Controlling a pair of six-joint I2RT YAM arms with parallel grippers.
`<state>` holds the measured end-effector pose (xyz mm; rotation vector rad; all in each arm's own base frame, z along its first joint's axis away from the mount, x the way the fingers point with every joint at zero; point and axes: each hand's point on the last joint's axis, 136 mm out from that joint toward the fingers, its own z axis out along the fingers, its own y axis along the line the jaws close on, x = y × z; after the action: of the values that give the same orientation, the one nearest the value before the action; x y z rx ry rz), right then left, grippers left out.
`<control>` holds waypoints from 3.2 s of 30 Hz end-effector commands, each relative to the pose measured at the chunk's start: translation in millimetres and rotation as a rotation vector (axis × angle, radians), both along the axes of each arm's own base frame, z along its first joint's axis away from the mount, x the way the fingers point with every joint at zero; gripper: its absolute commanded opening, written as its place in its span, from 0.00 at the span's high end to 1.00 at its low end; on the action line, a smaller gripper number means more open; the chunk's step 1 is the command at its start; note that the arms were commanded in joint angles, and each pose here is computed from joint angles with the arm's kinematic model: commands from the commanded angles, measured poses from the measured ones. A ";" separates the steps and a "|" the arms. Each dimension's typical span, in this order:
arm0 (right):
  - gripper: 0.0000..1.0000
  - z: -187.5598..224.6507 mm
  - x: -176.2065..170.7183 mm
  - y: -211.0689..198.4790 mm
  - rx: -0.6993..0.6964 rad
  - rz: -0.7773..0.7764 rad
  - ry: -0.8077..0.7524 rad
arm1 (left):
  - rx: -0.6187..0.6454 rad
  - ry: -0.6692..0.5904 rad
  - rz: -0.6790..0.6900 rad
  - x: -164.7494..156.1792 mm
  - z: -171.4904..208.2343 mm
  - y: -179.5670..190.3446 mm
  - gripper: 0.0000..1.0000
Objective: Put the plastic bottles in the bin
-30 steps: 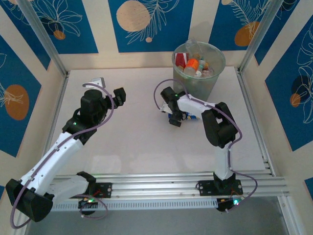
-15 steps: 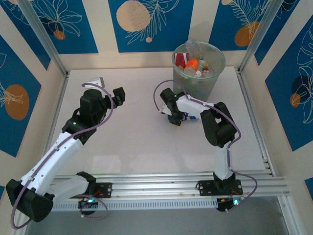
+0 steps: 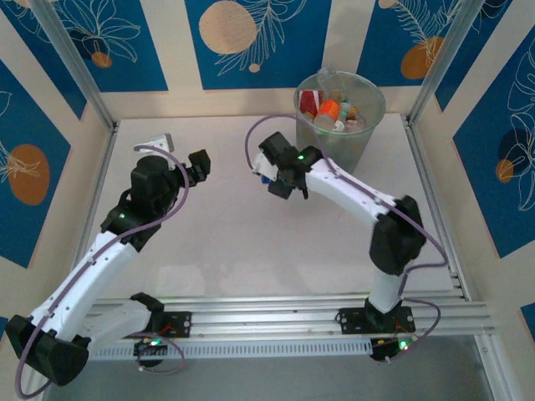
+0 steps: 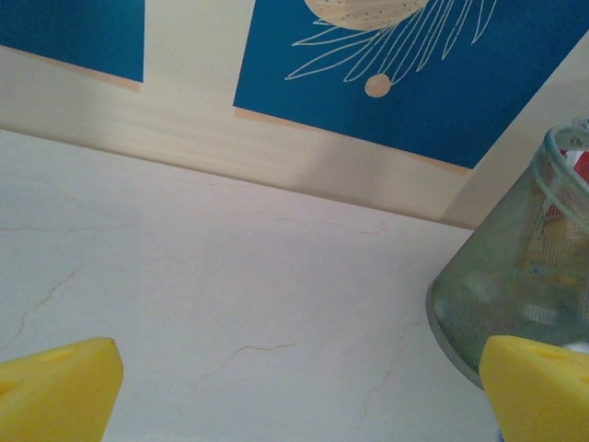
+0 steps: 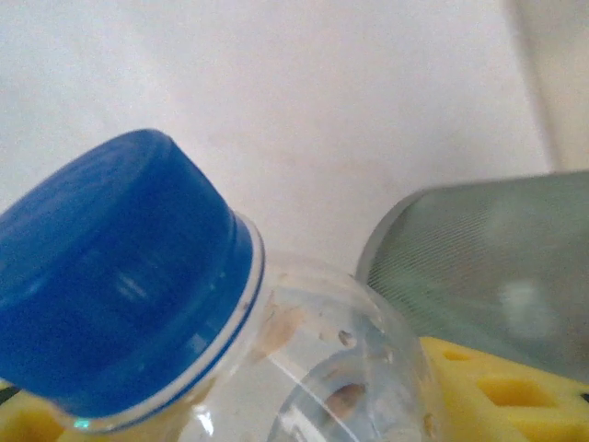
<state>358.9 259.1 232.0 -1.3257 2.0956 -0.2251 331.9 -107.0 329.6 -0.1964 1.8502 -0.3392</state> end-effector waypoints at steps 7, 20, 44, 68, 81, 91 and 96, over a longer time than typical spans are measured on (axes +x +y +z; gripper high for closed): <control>0.61 148.3 -55.2 14.6 0.431 0.077 -0.144 | -0.005 -0.019 0.032 -0.8 5.7 9.6 0.00; 0.61 288.7 12.4 -63.3 0.720 -0.258 -0.671 | -0.032 -0.016 -0.007 3.3 5.5 -0.3 0.01; 0.63 239.3 172.9 -150.2 0.799 -0.596 -0.703 | 0.031 -0.011 0.004 0.3 0.9 6.3 0.00; 0.62 118.8 199.6 -179.8 0.747 -0.726 -0.363 | 0.025 0.003 -0.004 4.7 -4.1 2.9 0.01; 0.61 76.9 200.3 -164.6 0.618 -0.598 -0.324 | 0.024 -0.001 -0.002 4.2 -2.5 3.7 0.01; 0.49 77.0 194.2 -154.2 0.540 -0.530 -0.335 | 0.018 -0.001 -0.007 4.6 -1.1 2.5 0.00; 0.49 72.5 201.5 -164.8 0.506 -0.610 -0.320 | 0.019 -0.004 -0.007 3.5 1.3 3.1 0.01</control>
<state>561.1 101.7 353.3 -0.3079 1.8623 -0.0758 334.2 -108.6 325.3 -0.1680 1.8653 -0.3310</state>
